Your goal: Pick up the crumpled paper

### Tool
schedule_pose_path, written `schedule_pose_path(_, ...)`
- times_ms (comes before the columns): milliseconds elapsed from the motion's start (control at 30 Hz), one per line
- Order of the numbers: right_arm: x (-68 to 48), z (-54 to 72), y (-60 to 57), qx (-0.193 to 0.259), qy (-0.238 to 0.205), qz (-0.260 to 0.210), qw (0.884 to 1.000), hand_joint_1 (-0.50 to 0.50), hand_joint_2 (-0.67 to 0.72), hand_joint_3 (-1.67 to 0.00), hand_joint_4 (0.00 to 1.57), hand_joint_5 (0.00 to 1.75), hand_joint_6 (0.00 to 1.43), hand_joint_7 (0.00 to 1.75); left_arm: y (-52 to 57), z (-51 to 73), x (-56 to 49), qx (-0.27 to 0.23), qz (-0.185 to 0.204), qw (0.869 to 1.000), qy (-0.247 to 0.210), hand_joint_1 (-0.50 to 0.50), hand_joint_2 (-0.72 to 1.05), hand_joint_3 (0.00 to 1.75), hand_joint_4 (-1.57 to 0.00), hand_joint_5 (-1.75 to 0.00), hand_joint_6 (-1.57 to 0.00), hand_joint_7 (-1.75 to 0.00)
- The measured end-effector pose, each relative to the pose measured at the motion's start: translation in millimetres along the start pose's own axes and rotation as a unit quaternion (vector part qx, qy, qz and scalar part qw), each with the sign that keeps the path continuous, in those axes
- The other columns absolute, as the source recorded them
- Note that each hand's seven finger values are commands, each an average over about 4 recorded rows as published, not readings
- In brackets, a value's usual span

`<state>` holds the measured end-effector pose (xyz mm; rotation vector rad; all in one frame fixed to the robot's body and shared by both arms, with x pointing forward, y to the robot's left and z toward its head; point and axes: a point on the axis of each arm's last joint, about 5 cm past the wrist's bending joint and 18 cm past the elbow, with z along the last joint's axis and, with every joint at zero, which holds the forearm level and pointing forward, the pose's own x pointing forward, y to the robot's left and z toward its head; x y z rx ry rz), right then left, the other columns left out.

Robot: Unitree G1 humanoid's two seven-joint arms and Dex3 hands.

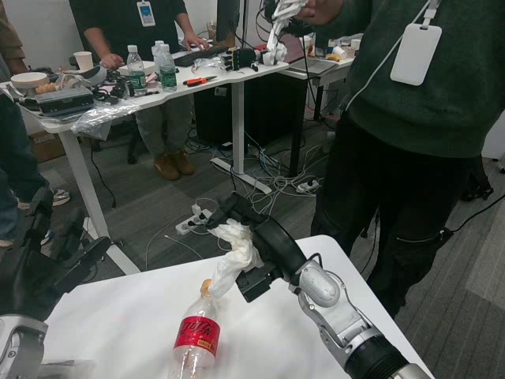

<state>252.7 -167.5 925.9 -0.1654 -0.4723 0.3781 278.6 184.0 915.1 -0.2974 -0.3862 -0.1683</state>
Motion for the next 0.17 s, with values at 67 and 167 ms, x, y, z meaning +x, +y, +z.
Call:
schedule_pose_path(67, 0.0, 0.0, 0.0, 0.0, 0.0, 0.0, 1.0, 0.5, -0.35, -1.67, 0.0, 0.0, 0.0, 1.54, -0.2, -0.2, 0.0, 0.0, 0.0, 1.0, 0.0, 0.12, 0.87, 0.0, -0.26, 0.0, 0.0, 0.0)
schedule_pose_path(167, 0.0, 0.0, -0.1, 0.002, 0.0, -0.001, 1.0, 0.5, -0.35, -1.67, 0.0, 0.0, 0.0, 1.54, -0.3, -0.3, 0.0, 0.0, 0.0, 1.0, 0.0, 0.12, 0.87, 0.0, -0.26, 0.0, 0.0, 0.0)
